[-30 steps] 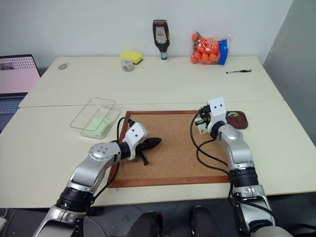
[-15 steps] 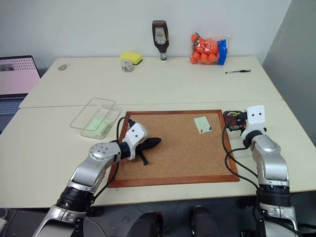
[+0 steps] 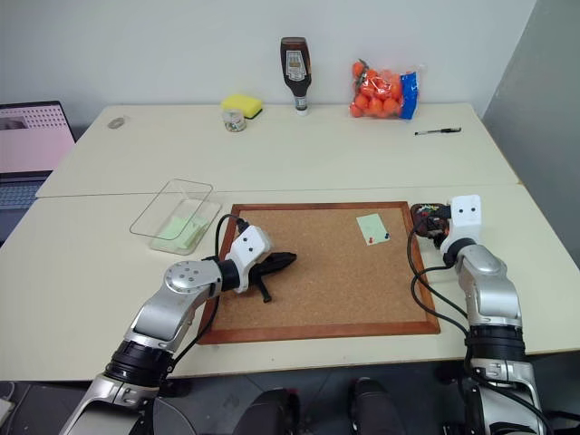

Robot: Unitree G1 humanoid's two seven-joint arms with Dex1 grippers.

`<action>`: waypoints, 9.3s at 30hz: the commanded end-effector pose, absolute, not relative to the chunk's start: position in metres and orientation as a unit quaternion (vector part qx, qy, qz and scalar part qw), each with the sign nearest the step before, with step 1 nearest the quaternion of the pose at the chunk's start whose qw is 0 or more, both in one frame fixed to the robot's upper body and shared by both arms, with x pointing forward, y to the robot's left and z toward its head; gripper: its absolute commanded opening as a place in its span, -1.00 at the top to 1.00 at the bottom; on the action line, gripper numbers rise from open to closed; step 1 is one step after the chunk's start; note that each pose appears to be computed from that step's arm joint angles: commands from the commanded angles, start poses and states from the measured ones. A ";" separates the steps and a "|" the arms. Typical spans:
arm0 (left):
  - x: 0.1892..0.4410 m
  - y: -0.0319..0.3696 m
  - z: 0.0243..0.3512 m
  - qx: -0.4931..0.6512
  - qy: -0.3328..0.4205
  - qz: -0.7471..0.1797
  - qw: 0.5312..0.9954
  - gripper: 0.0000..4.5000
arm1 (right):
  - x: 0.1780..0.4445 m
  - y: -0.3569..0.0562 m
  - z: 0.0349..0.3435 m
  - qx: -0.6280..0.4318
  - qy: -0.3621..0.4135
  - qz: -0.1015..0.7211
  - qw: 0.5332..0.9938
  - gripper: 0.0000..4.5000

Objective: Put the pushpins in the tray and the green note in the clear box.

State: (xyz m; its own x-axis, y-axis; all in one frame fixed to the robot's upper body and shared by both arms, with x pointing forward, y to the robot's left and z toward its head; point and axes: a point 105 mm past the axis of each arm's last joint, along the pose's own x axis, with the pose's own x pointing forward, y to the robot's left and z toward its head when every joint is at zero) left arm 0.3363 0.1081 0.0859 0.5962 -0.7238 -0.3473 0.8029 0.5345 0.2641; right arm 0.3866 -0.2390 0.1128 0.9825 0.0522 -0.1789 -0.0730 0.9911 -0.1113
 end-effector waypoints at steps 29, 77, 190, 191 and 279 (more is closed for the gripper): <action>0.332 0.109 0.076 0.206 0.117 -0.441 0.866 1.00 | 0.372 -0.161 0.107 -0.090 0.068 0.170 0.979 -0.26; 0.332 0.107 0.074 0.214 0.117 -0.445 0.862 1.00 | 0.392 -0.238 0.137 -0.078 0.033 0.015 0.996 0.97; 0.337 0.116 0.086 0.217 0.100 -0.436 0.868 1.00 | 0.348 -0.137 0.144 -0.108 -0.025 0.252 0.961 0.99; 0.337 0.116 0.086 0.217 0.101 -0.436 0.867 1.00 | 0.347 -0.137 0.146 -0.107 -0.032 0.252 0.961 0.99; 0.387 0.023 0.152 0.373 -0.142 -0.552 0.732 0.98 | 0.322 -0.100 0.215 0.006 -0.079 0.308 0.948 1.00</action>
